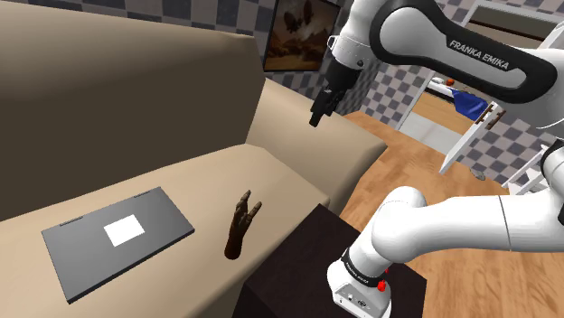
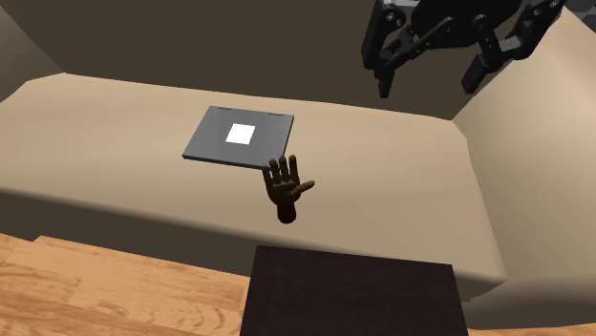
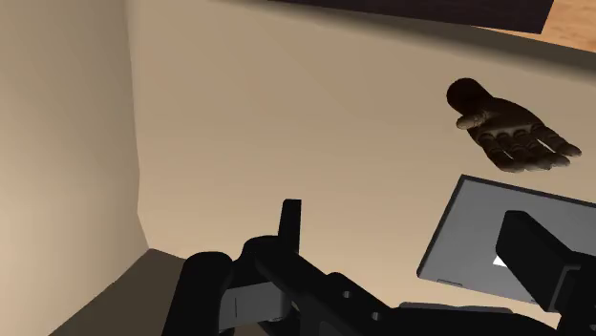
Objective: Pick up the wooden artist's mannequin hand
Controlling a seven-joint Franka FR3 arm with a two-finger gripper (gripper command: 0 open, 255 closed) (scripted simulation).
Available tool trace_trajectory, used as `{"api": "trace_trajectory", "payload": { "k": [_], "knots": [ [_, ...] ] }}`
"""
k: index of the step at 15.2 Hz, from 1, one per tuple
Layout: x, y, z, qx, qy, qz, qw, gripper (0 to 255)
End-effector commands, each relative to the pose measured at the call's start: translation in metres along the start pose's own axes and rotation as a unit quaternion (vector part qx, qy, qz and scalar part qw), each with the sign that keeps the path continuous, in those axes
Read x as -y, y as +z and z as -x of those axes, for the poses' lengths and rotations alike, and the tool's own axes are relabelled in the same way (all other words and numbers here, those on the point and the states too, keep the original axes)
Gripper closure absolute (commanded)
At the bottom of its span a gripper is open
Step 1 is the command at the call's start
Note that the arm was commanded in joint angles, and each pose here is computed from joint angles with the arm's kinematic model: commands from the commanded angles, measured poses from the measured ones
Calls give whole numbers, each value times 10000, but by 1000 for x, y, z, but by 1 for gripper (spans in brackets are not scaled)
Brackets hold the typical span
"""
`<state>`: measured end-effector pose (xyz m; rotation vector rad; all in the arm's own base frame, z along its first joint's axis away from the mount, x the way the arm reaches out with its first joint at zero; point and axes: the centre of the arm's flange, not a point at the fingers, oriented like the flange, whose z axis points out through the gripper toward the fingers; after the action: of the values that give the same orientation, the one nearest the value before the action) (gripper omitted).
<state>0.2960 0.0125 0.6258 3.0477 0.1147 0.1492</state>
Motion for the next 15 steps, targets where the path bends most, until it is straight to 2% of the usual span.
{"api": "trace_trajectory", "payload": {
  "k": [1,4,8,11,15],
  "knots": [
    [0,0,0,0,0,0,10000,0],
    [-2,37,-21,238,-490,-354,9979,0],
    [3,87,-47,554,-1139,-823,9885,0],
    [11,126,-63,788,-1621,-1172,9766,0],
    [29,177,-80,1095,-2253,-1628,9543,0]
  ]
}}
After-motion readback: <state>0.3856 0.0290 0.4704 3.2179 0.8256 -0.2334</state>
